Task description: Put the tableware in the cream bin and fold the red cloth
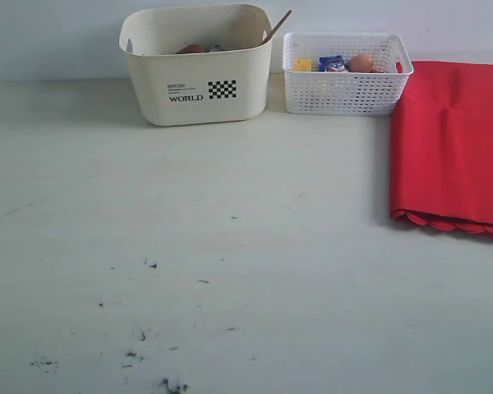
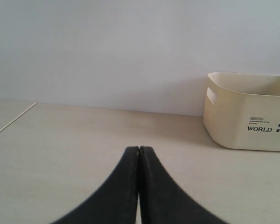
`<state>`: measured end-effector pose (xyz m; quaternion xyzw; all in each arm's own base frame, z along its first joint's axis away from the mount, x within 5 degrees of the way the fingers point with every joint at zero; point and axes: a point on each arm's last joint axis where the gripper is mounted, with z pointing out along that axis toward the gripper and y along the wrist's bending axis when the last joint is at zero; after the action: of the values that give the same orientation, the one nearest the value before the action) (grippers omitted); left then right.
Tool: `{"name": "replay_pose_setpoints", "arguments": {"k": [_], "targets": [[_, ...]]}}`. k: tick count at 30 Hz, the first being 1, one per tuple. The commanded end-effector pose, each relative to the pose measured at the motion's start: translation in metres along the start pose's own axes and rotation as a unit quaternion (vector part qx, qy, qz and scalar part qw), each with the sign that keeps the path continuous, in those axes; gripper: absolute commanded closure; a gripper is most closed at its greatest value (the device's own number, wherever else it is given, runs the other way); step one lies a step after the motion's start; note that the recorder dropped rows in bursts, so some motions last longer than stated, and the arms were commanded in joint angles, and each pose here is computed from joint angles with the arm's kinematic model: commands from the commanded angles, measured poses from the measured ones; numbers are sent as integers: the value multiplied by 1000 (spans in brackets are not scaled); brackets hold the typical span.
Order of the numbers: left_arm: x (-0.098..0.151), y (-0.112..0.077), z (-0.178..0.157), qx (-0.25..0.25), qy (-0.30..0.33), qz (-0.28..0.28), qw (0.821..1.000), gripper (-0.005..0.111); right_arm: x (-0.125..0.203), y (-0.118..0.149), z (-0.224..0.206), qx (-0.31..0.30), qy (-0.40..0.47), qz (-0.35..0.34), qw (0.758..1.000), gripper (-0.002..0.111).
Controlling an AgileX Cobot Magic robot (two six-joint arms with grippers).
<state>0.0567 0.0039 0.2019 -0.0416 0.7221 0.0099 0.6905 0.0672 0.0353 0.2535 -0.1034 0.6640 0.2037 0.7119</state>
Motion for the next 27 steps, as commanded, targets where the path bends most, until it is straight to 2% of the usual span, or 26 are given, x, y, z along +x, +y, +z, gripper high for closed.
{"name": "replay_pose_setpoints", "arguments": {"k": [1,3,5,6,16,21,27], "targets": [[0,0,0,-1,-4,1,1000,104,27,-20,-4,94,19,-14,995,108],[0,0,0,-1,-4,1,1000,104,43,-26,-7,124,57,-9,991,108],[0,0,0,-1,-4,1,1000,104,46,-28,-7,134,70,-16,988,108],[0,0,0,-1,-4,1,1000,104,47,-29,-8,141,75,3,987,108],[0,0,0,-1,-4,1,1000,104,49,-29,-10,144,82,15,986,108],[0,0,0,-1,-4,1,1000,104,46,-30,-28,193,43,5,980,108],[0,0,0,-1,-3,1,1000,104,55,-30,-29,199,89,17,976,108]]}}
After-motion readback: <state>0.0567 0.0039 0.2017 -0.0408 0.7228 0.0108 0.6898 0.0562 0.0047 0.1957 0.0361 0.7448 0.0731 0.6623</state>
